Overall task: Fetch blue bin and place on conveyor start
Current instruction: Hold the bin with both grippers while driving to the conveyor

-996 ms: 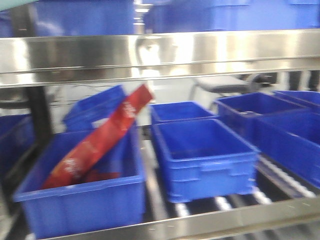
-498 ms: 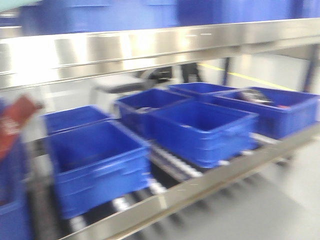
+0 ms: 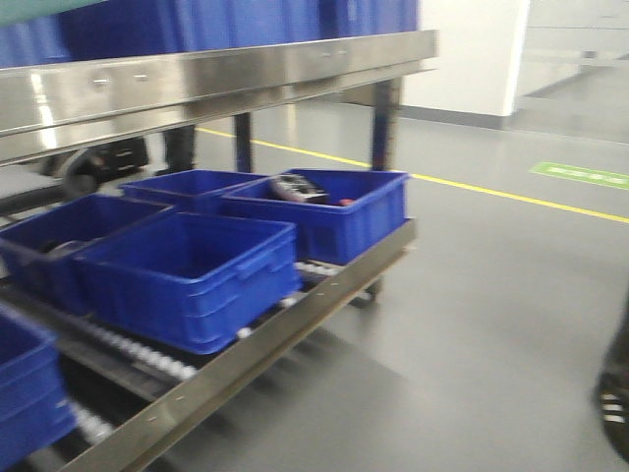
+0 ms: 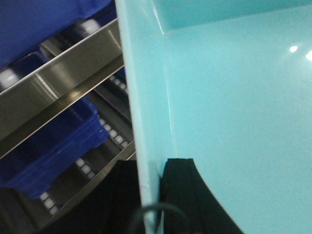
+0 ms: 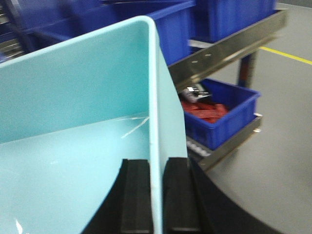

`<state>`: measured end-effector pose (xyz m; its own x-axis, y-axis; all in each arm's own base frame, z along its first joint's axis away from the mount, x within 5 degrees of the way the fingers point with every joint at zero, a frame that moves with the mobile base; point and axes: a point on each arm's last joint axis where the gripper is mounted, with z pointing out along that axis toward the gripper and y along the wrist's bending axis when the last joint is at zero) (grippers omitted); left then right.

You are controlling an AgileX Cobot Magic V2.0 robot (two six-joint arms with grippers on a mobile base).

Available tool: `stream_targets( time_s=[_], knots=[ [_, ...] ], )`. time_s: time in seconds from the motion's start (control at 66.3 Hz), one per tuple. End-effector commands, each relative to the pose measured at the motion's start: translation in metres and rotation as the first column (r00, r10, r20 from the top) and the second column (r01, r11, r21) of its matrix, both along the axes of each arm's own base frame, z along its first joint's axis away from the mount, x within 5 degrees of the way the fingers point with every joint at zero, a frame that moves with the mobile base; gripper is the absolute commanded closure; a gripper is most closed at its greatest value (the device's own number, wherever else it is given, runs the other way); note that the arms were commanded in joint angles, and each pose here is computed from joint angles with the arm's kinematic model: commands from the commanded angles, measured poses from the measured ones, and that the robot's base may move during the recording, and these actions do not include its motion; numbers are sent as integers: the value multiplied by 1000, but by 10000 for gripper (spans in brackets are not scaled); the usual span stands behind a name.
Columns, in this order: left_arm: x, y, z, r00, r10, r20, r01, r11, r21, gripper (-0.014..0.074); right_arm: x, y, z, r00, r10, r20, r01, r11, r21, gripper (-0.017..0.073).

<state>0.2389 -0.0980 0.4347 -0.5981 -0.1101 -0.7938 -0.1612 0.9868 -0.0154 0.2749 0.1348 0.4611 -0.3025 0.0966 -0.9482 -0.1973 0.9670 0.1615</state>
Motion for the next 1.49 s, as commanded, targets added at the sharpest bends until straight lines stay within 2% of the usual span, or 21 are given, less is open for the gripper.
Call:
stream_targets(
  time_s=[0.0, 0.724, 1.026, 1.147, 1.238, 1.479],
  knots=[
    [4, -7, 1, 998, -48, 38, 49, 999, -6, 705, -9, 12, 25, 975, 115, 190, -139, 983, 120, 726],
    [5, -6, 2, 998, -47, 42, 47, 999, -1, 705, -9, 12, 25, 975, 115, 190, -139, 983, 120, 726],
    [6, -2, 5, 996, -33, 77, 29, 998, 58, 705, -9, 12, 25, 976, 114, 188, -138, 983, 120, 726],
    [7, -1, 6, 996, -29, 88, 22, 997, 77, 705, -8, 11, 22, 983, 100, 156, -118, 987, 110, 726],
    [7, 0, 7, 995, -26, 98, 17, 996, 91, 705, -8, 8, 18, 990, 77, 120, -88, 993, 83, 726],
    [7, 0, 7, 995, -26, 99, 17, 995, 93, 705, -8, 1, 6, 1000, 9, -4, -9, 999, 33, 726]
  ],
)
